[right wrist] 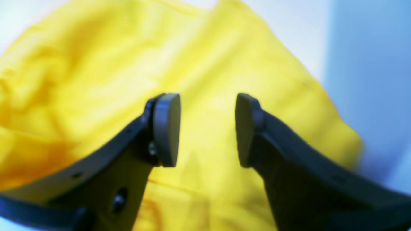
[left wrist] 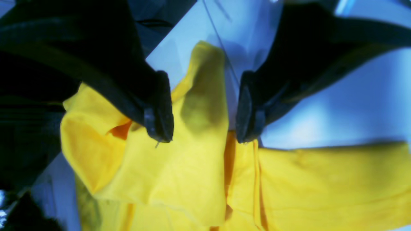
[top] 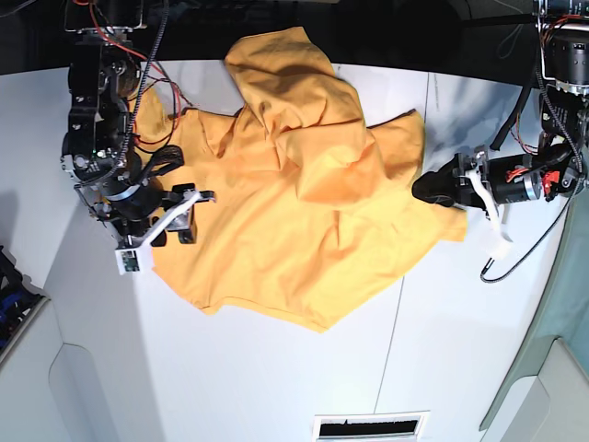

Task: Layout the t-shirt on the table in an organized manner, then fold the t-shirt properly
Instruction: 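Grasp the shirt edge with the left gripper beside the right gripper, then pull the shirt edge with the left gripper away from the right gripper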

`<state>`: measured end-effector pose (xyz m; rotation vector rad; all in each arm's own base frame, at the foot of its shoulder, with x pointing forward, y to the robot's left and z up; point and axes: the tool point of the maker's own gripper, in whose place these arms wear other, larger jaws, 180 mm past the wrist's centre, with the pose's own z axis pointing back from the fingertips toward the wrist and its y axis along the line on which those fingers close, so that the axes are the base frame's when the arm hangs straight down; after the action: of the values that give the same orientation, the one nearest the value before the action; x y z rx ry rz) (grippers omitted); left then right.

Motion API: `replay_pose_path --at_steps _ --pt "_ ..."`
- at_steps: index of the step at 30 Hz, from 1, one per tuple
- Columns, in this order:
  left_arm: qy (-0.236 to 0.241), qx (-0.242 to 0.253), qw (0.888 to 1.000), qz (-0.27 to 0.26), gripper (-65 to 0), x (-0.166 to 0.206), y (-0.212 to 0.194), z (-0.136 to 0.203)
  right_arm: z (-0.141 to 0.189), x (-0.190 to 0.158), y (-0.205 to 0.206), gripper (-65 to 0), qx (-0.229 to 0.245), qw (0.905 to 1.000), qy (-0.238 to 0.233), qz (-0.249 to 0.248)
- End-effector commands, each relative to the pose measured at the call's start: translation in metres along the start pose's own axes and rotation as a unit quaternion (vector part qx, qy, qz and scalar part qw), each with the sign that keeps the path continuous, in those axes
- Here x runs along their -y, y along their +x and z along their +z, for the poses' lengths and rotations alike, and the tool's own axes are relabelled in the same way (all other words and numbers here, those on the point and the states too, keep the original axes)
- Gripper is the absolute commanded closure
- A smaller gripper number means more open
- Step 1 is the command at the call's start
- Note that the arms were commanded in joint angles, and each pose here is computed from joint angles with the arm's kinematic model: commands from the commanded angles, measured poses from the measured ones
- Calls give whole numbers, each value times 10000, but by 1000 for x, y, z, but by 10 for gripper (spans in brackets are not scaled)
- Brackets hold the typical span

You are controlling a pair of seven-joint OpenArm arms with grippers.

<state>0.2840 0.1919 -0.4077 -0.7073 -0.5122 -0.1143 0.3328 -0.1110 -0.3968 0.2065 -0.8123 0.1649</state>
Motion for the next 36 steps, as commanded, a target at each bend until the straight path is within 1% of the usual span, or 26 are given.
replay_pose_path --at_steps 1,4,7,11,14,20,24,25,26,28,29,32,36 --pt "-38 208 9997 -85 -348 1 13 11 1 6 10 -276 171 9998 9 -39" --pt "-149 192 9995 185 -348 1 -3 19 -5 21 -10 -276 -64 9999 -61 -109" --pt "-309 91 9985 450 -348 5 -25 19 -13 25 -27 -276 -231 9995 -56 -224" --pt "-478 43 9966 671 -348 15 -44 7 -24 22 -46 -276 -481 9977 96 -459" --pt "-596 105 9953 750 -348 26 -47 -8 -29 15 -54 -276 -565 9971 264 -425" --pt "-354 312 9966 669 -348 28 -49 -33 -29 -2 -51 -276 -494 9949 673 -562" --pt "-212 120 9981 560 -346 30 -59 -45 -30 -8 -51 -273 -500 9946 717 -557" --pt "-124 78 9986 509 -323 28 -61 -46 -31 -9 -51 -257 -504 9946 718 -547" --pt "-37 45 9989 456 -251 25 -63 -46 -31 -10 -51 -210 -508 9947 717 -536" --pt "123 -46 9993 356 -28 18 -66 -45 -31 -8 -52 -57 -514 9953 673 -468" --pt "190 -54 9993 315 0 15 -65 -42 -31 -6 -52 0 -517 9960 615 -380" --pt "377 -50 9991 187 0 1 -59 -29 -31 8 -52 0 -548 9978 371 -44" --pt "845 -180 9961 -169 0 -27 -43 -2 -26 34 -45 0 -535 9983 128 205"
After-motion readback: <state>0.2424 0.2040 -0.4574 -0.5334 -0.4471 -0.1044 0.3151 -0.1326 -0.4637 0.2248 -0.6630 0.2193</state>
